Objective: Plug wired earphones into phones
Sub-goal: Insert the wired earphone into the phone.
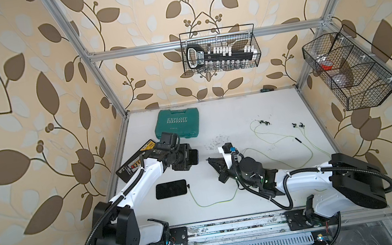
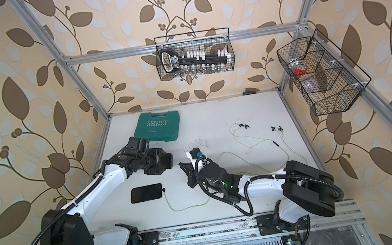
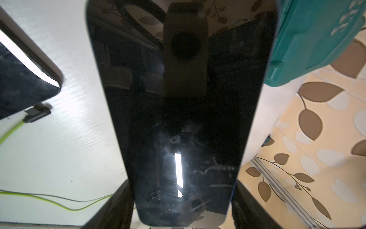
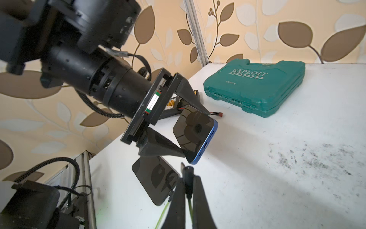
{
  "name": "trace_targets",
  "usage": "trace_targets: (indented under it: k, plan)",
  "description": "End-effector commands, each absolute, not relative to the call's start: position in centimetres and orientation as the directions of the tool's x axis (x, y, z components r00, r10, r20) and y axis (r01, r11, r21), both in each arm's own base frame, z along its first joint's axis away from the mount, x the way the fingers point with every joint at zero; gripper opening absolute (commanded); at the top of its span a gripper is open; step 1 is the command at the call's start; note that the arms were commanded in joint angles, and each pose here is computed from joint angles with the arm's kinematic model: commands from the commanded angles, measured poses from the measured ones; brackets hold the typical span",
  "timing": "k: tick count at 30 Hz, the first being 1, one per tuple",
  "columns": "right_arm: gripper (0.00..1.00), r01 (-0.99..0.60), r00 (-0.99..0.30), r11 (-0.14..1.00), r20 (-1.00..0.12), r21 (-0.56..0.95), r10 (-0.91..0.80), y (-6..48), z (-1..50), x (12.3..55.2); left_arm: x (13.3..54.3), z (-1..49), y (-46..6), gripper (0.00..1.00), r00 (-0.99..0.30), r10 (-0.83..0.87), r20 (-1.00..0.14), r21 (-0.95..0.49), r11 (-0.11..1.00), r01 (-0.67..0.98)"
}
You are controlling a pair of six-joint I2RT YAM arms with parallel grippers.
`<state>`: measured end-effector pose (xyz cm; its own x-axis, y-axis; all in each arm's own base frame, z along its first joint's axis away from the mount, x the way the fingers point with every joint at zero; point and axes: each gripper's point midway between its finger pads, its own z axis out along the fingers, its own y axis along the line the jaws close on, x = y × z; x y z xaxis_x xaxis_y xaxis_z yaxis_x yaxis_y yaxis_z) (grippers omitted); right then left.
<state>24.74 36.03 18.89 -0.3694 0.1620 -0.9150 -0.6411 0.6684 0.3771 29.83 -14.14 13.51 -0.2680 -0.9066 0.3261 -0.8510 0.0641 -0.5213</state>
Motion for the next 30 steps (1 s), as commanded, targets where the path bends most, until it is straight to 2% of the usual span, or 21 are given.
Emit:
trace_targets:
  k: [1,5,15,30]
  plan:
    - [0.0,-0.619,-0.355,0.643,-0.891,0.45,0.282,36.7,21.5,25.4,29.9,16.3,-13.7,0.66,-0.254,-0.901,0.352,-0.612,-0.016,-0.79]
    - [0.0,-0.622,-0.368,0.605,-0.868,0.497,0.334,36.9,22.1,25.3,29.0,17.9,-12.9,0.67,-0.242,-0.9,0.363,-0.671,-0.072,-0.738]
    - [0.0,-0.654,-0.394,0.547,-0.853,0.523,0.343,39.2,23.1,24.7,27.2,22.1,-10.8,0.69,-0.223,-0.909,0.352,-0.791,-0.162,-0.589]
    - [0.0,-0.661,-0.416,0.535,-0.851,0.526,0.321,42.3,23.6,24.9,26.7,23.5,-10.8,0.71,-0.247,-0.903,0.351,-0.819,-0.169,-0.548]
